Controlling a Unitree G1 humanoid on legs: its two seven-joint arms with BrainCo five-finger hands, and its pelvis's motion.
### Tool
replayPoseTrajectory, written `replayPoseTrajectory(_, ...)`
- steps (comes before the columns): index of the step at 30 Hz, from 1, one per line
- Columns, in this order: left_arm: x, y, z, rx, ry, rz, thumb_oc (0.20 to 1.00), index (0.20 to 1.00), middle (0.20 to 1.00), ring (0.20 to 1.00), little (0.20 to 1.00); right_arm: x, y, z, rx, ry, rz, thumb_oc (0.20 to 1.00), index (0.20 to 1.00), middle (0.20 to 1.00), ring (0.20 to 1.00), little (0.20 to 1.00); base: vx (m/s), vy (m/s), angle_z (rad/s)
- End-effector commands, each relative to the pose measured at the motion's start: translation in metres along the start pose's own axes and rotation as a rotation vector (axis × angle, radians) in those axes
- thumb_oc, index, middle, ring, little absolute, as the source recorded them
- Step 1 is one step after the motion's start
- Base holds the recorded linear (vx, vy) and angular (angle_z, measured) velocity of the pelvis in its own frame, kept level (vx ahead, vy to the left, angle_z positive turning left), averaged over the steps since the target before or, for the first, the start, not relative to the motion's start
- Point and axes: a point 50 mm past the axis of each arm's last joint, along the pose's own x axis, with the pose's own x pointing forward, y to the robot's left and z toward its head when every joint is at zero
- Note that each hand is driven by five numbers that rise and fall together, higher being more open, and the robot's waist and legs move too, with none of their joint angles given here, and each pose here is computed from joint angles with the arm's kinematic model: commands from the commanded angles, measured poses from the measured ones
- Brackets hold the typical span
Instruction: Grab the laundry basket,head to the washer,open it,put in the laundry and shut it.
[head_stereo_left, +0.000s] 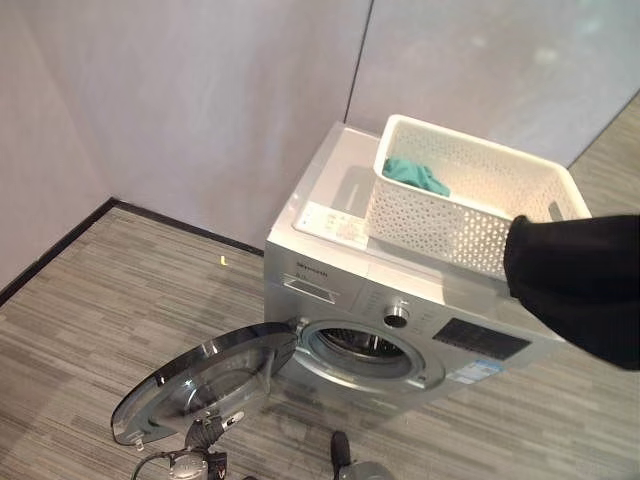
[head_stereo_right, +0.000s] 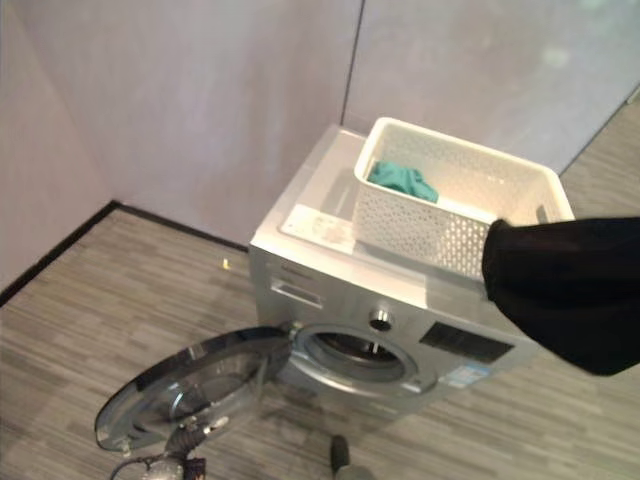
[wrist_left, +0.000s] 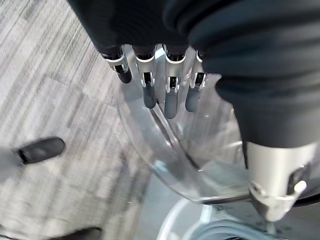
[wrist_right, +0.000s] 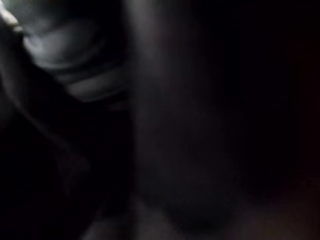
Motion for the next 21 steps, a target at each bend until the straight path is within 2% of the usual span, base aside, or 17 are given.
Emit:
replayPoseTrajectory(1,0.008,0.01,0.033,0.054,-0.119,0.015,1.0,1.0,1.0,1.0,1.0,0.016,-0.01,0.021,0.021,-0.083,-0.072,0.2,0.2,0.2,0.2,0.2,-0.1,0.117,-0.09)
replayPoseTrajectory(5,0.007,0.014,0.033,0.087,-0.129,0.011,1.0,1.0,1.0,1.0,1.0,-0.022,0.014,0.01,0.041,-0.04,0.073,0.2,0.2,0.2,0.2,0.2,-0.1,0.075,-0.33)
replayPoseTrajectory(13,0.007,0.015,0.033,0.089,-0.129,0.015,1.0,1.0,1.0,1.0,1.0,-0.023,0.014,0.01,0.042,-0.038,0.075,0.2,0.2,0.2,0.2,0.2,-0.01,0.001,-0.12)
replayPoseTrajectory(14,0.006,0.016,0.033,0.084,-0.136,0.019,1.0,1.0,1.0,1.0,1.0,-0.036,0.026,0.011,0.074,-0.028,0.139,0.2,0.2,0.2,0.2,0.2,0.0,0.0,0.0)
replayPoseTrajectory(20,0.006,0.017,0.033,0.084,-0.136,0.021,1.0,1.0,1.0,1.0,1.0,-0.037,0.026,0.011,0.075,-0.027,0.14,0.2,0.2,0.2,0.2,0.2,-0.01,0.002,-0.07)
replayPoseTrajectory(21,0.006,0.018,0.035,0.078,-0.146,0.027,1.0,1.0,1.0,1.0,1.0,-0.049,0.038,0.016,0.113,-0.032,0.204,0.2,0.2,0.2,0.2,0.2,-0.04,0.032,0.02)
